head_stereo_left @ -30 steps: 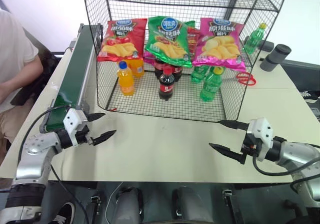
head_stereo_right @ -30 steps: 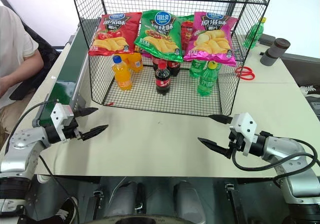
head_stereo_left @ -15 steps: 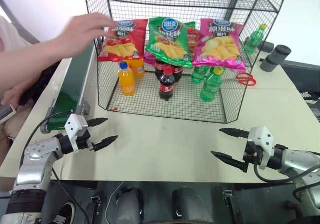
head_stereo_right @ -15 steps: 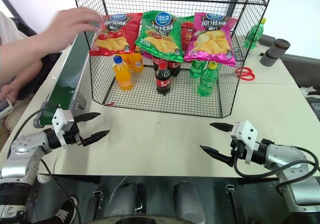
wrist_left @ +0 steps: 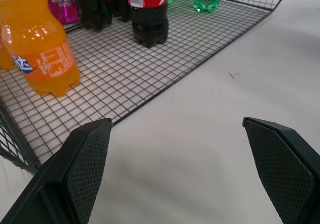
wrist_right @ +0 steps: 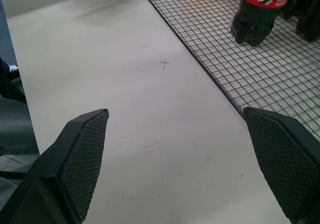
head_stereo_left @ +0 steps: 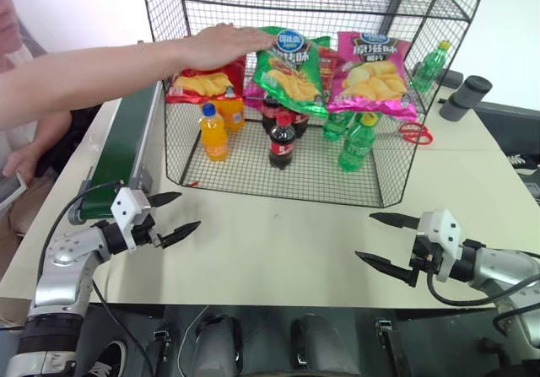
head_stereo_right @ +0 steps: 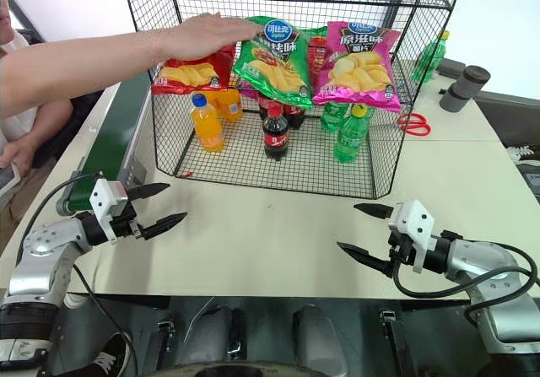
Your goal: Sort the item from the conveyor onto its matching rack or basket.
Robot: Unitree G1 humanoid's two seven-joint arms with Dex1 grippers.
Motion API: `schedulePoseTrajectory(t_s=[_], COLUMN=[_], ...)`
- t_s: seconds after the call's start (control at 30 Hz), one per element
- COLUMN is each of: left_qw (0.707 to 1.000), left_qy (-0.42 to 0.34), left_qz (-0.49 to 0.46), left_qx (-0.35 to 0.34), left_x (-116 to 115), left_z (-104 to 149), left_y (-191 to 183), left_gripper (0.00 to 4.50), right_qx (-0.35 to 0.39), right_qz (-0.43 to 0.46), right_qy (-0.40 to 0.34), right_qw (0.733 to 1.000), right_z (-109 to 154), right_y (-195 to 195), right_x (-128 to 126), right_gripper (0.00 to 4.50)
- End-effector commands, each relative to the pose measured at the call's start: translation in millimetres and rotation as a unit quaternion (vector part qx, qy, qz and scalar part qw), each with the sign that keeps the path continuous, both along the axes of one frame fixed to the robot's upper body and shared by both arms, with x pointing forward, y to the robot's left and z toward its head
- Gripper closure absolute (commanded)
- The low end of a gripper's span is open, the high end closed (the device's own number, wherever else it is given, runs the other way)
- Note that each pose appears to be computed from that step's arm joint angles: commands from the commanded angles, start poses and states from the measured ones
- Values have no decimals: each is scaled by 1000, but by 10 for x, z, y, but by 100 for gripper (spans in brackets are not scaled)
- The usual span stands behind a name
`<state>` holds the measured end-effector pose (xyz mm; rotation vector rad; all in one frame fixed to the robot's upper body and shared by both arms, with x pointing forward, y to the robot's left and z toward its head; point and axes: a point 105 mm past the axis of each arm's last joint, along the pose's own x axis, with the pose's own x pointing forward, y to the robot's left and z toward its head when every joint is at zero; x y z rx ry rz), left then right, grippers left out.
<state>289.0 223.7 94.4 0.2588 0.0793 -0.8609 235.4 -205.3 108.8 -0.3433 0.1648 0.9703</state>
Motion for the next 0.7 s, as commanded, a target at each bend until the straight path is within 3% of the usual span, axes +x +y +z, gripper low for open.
schedulePoseTrajectory(t_s=[0.03,0.6,0.7], left_qw=[1000,999,999], left_qy=[-26,-40,-36], left_qz=[-11,-25,-28], left_qx=[6,6,1], left_x=[40,55,37], left_z=[140,166,170], left_y=[-39,-115,-118], left_gripper=[0,0,0], right_qx=[-2,-3,-28], right_qz=[7,20,36], right_qy=[-24,-22,-15], right_qw=[1000,1000,999], right_z=[103,78,-21], right_y=[42,164,185], right_x=[32,-2,-56], right_gripper=[1,1,1])
